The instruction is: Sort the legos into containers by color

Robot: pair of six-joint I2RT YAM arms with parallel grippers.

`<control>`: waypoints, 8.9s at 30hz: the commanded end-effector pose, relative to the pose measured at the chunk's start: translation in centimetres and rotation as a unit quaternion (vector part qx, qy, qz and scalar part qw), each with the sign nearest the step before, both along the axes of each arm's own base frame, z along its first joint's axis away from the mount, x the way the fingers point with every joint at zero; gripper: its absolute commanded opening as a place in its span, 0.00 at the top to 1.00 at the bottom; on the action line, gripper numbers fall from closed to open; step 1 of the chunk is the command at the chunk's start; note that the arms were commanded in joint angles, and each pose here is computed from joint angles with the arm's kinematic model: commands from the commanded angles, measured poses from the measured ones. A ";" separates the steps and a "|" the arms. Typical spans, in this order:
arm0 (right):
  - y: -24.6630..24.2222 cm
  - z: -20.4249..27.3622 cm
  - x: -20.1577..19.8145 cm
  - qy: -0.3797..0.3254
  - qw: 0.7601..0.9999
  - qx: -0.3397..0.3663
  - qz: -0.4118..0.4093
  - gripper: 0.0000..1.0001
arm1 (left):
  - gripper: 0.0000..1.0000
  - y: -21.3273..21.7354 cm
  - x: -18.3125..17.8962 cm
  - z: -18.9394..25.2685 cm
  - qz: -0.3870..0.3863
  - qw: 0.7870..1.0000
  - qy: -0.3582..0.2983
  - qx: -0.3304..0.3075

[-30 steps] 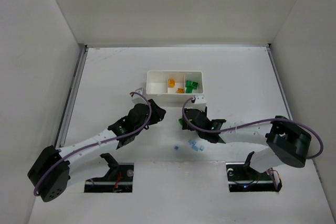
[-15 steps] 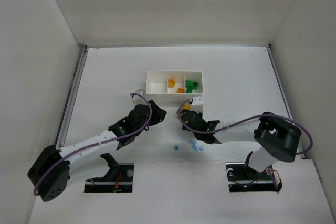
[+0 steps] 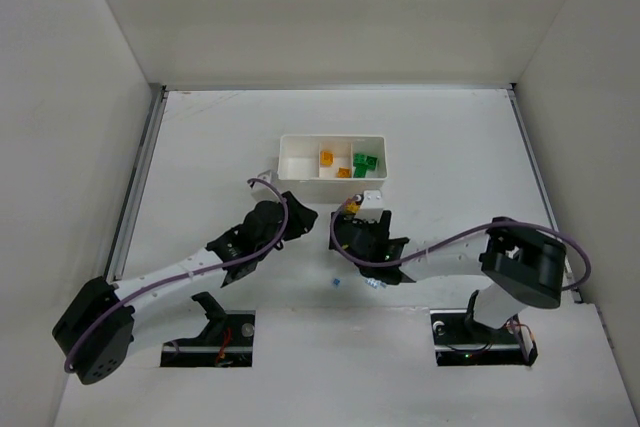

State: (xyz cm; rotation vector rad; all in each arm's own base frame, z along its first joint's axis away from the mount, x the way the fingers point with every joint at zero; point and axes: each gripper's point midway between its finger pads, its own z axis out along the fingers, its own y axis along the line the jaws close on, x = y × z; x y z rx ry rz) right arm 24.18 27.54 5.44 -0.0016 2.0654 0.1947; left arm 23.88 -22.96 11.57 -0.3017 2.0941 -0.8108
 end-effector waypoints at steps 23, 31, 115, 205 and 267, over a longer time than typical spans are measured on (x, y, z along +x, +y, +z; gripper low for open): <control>-1.2 2.4 5.1 -0.077 0.988 -0.002 -0.133 0.54 | 0.66 0.6 -0.3 -0.3 -0.005 0.999 -0.007 -0.030; -0.2 7.2 1.8 -0.079 0.994 0.063 -0.037 0.58 | 0.61 -1.6 0.2 2.0 -0.019 0.997 -0.020 -0.066; -4.3 9.1 0.2 -0.046 0.981 0.166 0.085 0.63 | 0.58 -11.2 10.4 8.7 -0.044 0.992 -0.085 -0.077; 5.0 8.5 0.3 -0.134 0.975 0.113 0.134 0.62 | 0.92 -3.5 2.4 6.3 0.024 0.967 0.029 -0.254; 1.7 13.8 14.0 -0.141 0.980 0.137 0.043 0.29 | 0.91 4.4 5.9 9.5 0.117 0.968 -0.073 -0.210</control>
